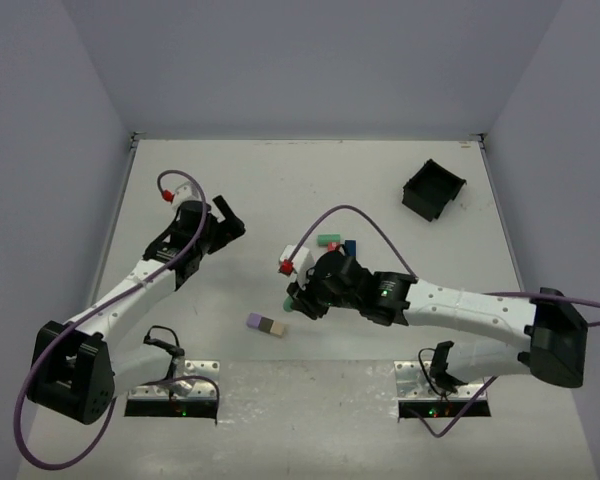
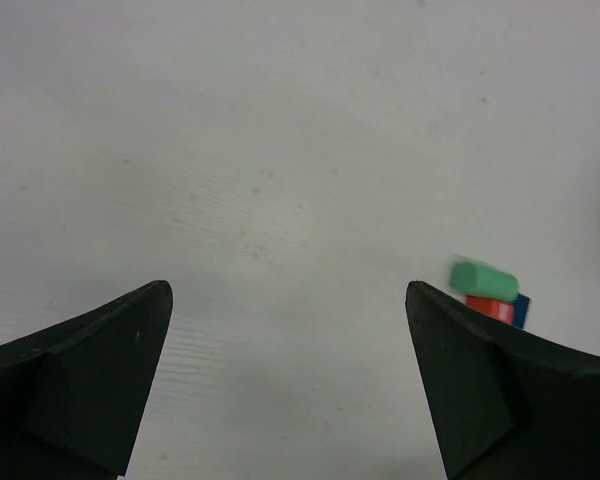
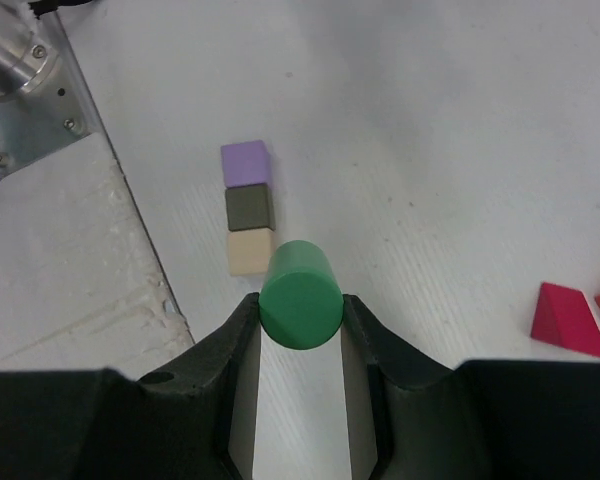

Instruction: Build the wood block tower

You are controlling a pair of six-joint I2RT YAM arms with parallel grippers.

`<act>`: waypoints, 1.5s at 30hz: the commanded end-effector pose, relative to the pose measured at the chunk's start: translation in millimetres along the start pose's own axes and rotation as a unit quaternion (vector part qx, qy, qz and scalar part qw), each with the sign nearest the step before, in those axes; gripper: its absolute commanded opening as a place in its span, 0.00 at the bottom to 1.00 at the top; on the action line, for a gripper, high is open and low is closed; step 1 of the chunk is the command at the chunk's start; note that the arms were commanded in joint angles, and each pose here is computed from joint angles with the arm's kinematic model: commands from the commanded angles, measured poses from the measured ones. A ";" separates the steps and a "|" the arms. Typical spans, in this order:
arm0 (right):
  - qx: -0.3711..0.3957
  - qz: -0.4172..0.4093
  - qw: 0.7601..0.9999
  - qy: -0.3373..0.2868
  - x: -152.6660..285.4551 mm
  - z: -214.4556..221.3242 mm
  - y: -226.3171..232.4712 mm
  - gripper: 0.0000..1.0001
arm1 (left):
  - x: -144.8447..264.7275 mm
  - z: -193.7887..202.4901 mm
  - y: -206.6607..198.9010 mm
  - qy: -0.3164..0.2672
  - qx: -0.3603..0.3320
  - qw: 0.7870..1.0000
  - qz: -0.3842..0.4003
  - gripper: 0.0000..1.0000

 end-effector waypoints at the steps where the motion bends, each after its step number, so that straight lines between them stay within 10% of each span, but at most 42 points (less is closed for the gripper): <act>1: 0.064 -0.005 0.998 -0.013 -20.5 -31.7 20.2 0.15 | -3.6 1.8 19.2 0.010 0.046 0.999 -0.028 1.00; 45: 0.085 -0.026 0.994 0.057 -98.4 -39.0 58.5 0.24 | 14.4 2.1 34.4 -0.036 0.036 0.998 -0.045 1.00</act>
Point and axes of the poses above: each gripper's point midway between its finger pads, its own x axis back along the fingers, its own y axis along the line the jaws close on, z = x × y, the point moved 8 cm from there along x, back along the fingers, and after that the axes turned 5 degrees about -x, right-handed, at the moved point
